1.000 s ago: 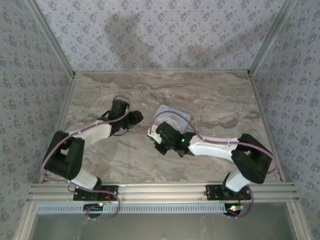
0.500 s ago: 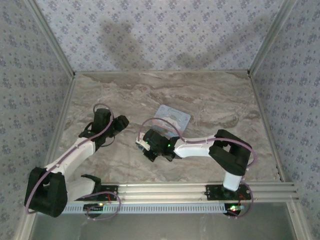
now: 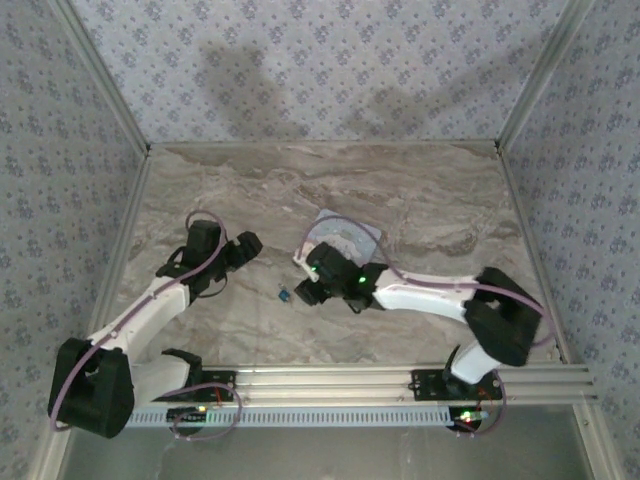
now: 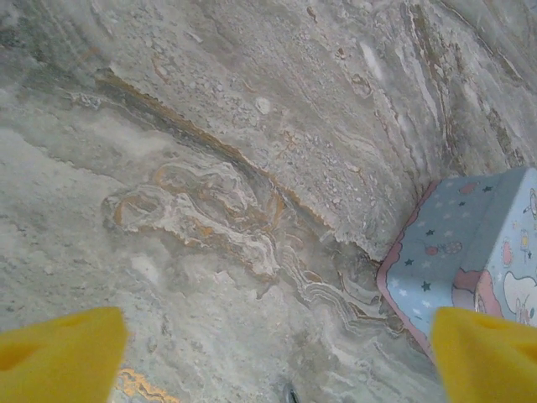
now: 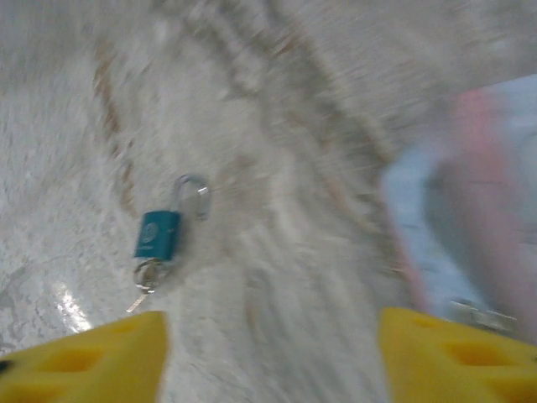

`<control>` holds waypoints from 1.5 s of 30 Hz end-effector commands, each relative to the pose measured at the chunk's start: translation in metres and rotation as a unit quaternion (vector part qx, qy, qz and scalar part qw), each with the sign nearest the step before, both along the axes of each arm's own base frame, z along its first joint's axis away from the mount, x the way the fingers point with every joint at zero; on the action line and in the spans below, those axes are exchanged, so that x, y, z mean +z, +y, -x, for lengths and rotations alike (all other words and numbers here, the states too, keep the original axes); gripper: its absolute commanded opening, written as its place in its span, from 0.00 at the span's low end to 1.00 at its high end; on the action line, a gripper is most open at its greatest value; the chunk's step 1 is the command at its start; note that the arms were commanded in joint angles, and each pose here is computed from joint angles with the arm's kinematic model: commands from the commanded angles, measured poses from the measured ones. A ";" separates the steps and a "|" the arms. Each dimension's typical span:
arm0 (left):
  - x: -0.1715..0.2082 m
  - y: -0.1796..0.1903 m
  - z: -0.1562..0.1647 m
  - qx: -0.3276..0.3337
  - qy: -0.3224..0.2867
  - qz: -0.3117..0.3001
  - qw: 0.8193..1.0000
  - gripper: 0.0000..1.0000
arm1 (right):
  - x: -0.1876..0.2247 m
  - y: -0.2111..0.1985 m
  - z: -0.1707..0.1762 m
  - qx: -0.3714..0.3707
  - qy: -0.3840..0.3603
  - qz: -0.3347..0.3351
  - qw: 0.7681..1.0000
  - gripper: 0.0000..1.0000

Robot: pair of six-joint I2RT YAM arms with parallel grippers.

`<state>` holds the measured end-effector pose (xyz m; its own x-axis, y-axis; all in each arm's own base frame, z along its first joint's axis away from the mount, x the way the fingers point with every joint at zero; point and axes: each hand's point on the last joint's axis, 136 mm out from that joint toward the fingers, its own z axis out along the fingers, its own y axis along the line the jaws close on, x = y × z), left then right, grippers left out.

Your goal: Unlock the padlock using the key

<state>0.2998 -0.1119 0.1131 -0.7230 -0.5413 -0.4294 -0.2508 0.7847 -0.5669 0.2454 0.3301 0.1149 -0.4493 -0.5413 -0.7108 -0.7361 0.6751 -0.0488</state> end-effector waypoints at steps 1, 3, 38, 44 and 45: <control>0.025 0.006 -0.011 -0.005 -0.027 -0.023 0.999 0.98 | 0.032 -0.051 -0.016 -0.076 -0.027 0.008 0.997 1.00; 0.031 0.010 -0.016 -0.009 -0.031 -0.040 0.999 0.98 | 0.048 -0.083 -0.030 -0.126 -0.038 0.001 0.991 1.00; -0.016 0.141 -0.089 0.046 -0.255 -0.354 0.899 0.98 | -0.008 -0.360 -0.128 -0.475 -0.254 -0.038 0.842 1.00; -0.022 0.141 -0.095 0.035 -0.228 -0.358 0.905 0.98 | -0.025 -0.364 -0.137 -0.478 -0.221 -0.033 0.850 1.00; -0.022 0.141 -0.094 0.035 -0.227 -0.359 0.905 0.98 | -0.022 -0.363 -0.137 -0.477 -0.232 -0.024 0.847 1.00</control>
